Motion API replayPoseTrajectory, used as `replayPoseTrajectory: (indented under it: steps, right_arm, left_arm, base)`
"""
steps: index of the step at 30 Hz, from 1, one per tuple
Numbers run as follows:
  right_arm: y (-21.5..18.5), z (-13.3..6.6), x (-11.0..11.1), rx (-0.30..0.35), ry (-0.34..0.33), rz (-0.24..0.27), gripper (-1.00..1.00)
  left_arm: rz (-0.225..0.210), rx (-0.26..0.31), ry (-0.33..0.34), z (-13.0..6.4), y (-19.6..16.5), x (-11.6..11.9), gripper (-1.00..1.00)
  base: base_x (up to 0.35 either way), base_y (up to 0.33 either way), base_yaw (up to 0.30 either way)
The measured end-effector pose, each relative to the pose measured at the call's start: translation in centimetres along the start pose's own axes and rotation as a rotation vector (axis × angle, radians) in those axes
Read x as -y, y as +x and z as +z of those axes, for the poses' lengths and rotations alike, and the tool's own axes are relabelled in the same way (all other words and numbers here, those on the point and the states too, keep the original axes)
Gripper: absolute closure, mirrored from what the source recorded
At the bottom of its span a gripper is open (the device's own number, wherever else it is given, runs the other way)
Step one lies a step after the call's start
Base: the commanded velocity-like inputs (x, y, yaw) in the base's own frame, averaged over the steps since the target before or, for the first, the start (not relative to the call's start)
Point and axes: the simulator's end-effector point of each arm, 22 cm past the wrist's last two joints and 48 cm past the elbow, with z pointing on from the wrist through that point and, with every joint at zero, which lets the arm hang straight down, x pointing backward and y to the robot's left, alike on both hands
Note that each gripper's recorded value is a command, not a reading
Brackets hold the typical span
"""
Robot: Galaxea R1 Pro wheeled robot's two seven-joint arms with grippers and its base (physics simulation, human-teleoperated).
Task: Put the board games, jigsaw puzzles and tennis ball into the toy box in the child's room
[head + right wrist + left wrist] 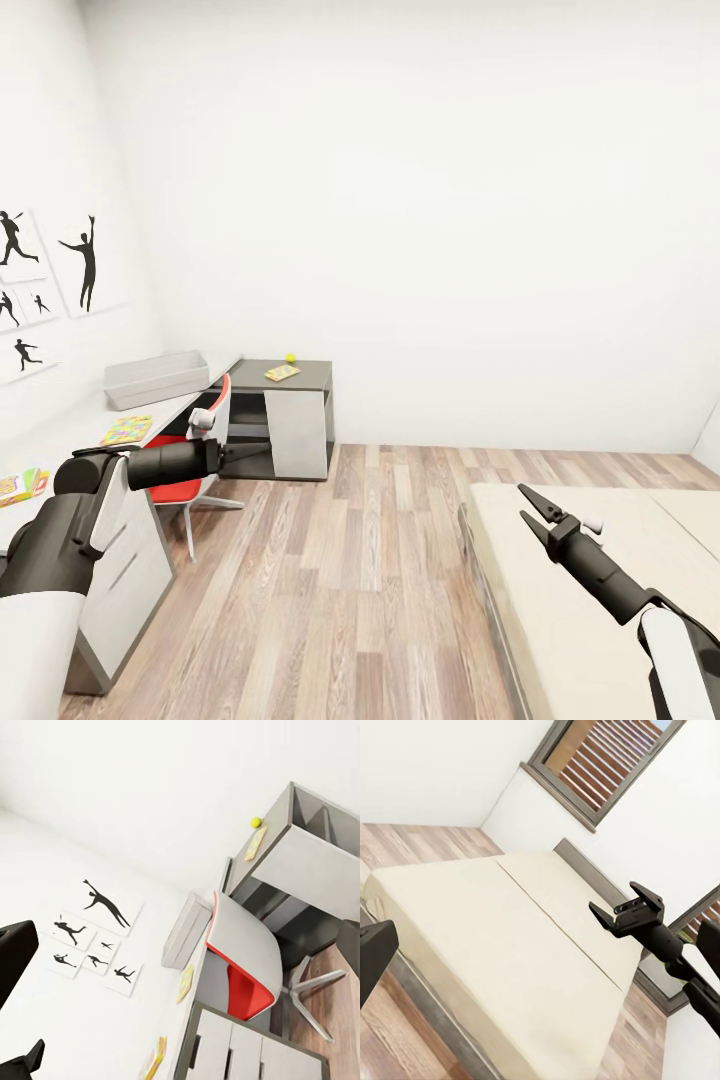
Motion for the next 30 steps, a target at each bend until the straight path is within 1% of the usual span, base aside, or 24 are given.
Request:
replayPoseTrajectory:
  steps: [23, 30]
  right_arm:
    - [-0.04, 0.04, -0.27, 0.001, -0.006, -0.003, -1.0]
    - [-0.06, 0.04, -0.3, 0.001, -0.006, -0.004, -1.0]
  left_arm:
    - [0.001, 0.0, 0.0, 0.02, 0.0, 0.01, -1.0]
    - [0.001, 0.0, 0.001, 0.03, 0.0, 0.01, -1.0]
  base:
    - [0.0, 0.0, -0.001]
    - [0.0, 0.0, -0.136]
